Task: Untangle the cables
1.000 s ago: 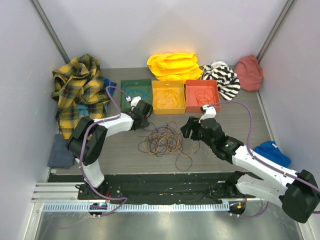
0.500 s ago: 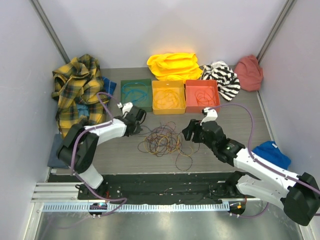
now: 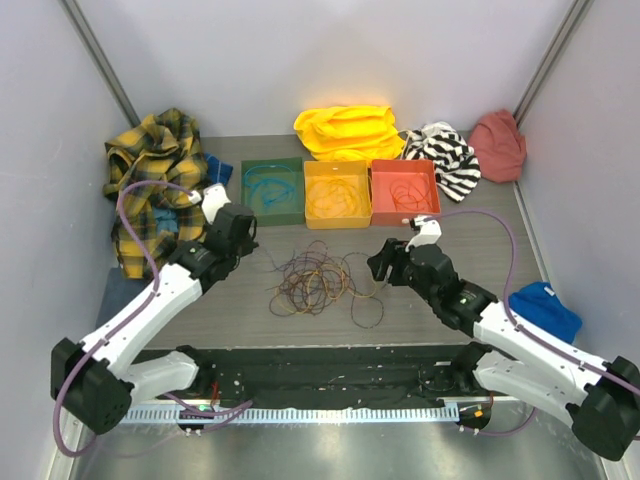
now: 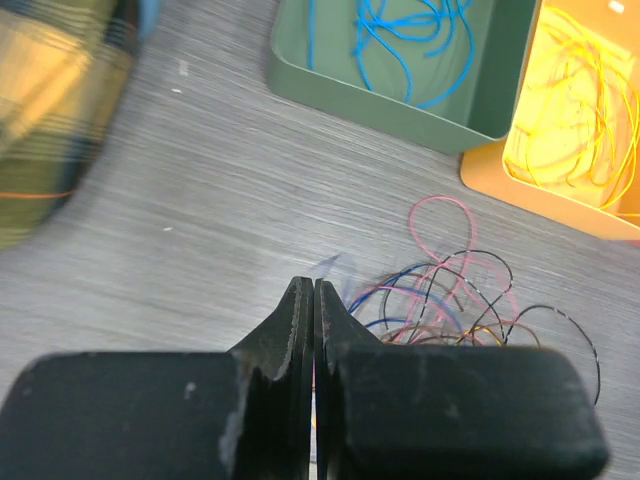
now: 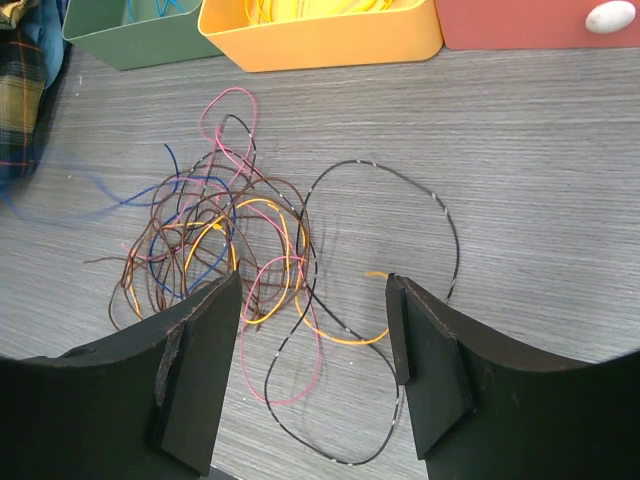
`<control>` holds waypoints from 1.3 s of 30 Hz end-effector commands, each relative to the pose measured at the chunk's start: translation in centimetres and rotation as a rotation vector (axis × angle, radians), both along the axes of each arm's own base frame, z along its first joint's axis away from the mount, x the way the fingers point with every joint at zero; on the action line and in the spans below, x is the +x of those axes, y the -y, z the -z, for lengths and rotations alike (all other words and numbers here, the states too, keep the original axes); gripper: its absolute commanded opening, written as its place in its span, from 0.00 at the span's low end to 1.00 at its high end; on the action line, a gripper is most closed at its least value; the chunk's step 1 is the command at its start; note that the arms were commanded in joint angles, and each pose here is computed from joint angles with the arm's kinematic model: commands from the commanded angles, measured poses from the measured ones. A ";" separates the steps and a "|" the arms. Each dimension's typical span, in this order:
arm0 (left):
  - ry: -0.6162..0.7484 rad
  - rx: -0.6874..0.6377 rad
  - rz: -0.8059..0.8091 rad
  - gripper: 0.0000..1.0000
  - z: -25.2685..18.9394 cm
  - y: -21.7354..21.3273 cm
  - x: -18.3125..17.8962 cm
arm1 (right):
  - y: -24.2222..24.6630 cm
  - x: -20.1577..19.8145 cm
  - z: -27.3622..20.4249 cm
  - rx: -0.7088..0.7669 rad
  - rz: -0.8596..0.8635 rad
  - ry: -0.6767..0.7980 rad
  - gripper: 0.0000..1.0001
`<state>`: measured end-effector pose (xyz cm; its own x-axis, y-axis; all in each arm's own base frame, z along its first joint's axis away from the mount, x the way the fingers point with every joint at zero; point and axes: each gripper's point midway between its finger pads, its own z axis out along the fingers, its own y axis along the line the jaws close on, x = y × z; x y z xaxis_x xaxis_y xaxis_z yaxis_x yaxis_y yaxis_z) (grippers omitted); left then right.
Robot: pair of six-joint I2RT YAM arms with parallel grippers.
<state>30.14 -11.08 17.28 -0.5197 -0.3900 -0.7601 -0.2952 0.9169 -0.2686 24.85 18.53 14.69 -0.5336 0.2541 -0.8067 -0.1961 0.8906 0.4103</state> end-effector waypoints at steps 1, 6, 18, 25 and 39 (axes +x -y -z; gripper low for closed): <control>-0.007 0.056 -0.049 0.00 -0.2 -2.4 -1.5 | -0.2 -0.5 0.5 0.022 -0.011 -0.011 0.67; -0.098 0.038 -0.024 0.00 3.1 -1.5 -2.2 | -1.7 -1.1 2.4 0.027 -0.072 -0.072 0.65; -0.123 -0.107 0.098 0.40 3.6 2.0 -2.5 | -6.9 0.7 3.0 -0.010 -0.183 -0.087 0.56; -0.132 -0.220 0.141 0.38 4.9 4.0 -3.1 | -8.5 2.7 4.5 -0.060 -0.162 -0.082 0.52; -0.143 -0.233 0.139 0.35 6.1 3.7 -4.1 | -10.1 6.0 7.8 -0.148 -0.105 -0.122 0.45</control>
